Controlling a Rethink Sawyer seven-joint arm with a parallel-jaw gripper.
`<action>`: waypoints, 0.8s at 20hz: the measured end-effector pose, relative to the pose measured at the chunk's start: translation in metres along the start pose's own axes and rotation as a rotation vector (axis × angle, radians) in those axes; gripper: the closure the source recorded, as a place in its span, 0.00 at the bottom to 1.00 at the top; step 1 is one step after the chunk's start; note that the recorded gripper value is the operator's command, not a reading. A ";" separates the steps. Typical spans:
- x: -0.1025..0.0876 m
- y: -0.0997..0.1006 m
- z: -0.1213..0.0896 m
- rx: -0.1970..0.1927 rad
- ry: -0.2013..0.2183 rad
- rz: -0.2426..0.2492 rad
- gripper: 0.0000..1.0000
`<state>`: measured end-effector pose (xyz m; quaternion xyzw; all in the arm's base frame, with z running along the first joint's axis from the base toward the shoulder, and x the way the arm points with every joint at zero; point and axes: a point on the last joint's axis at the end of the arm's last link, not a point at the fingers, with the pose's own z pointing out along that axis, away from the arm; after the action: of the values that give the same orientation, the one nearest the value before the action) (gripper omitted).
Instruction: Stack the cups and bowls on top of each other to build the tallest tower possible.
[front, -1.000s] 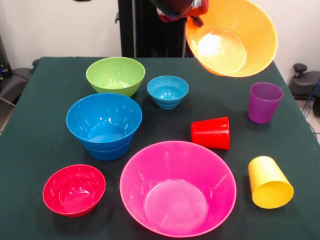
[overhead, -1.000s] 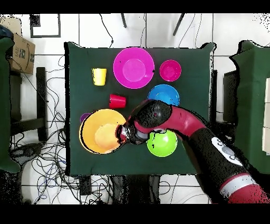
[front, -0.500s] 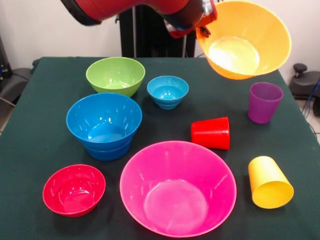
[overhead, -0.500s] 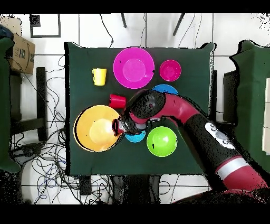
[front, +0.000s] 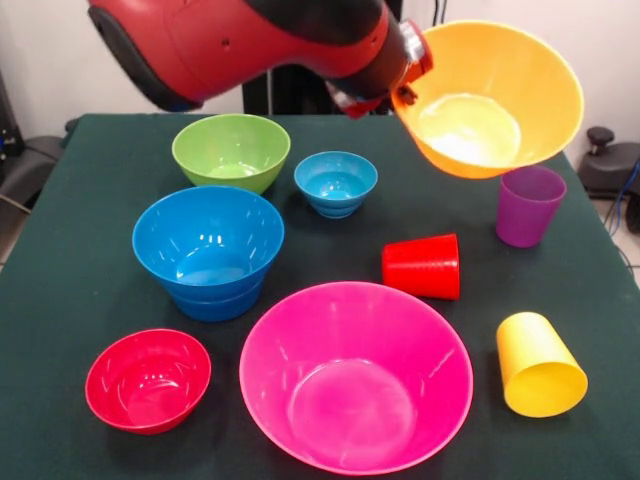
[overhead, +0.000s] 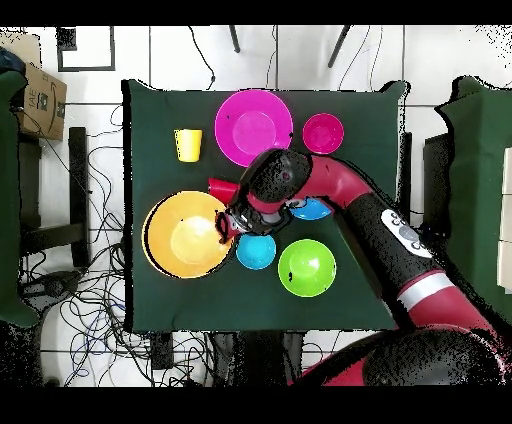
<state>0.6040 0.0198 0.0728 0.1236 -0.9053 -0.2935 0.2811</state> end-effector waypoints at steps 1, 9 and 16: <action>-0.003 -0.003 -0.001 0.000 0.003 -0.013 1.00; -0.020 -0.037 -0.011 -0.026 0.016 -0.125 1.00; -0.028 -0.057 -0.023 -0.062 0.034 -0.153 1.00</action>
<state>0.6432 -0.0258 0.0418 0.1884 -0.8789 -0.3398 0.2768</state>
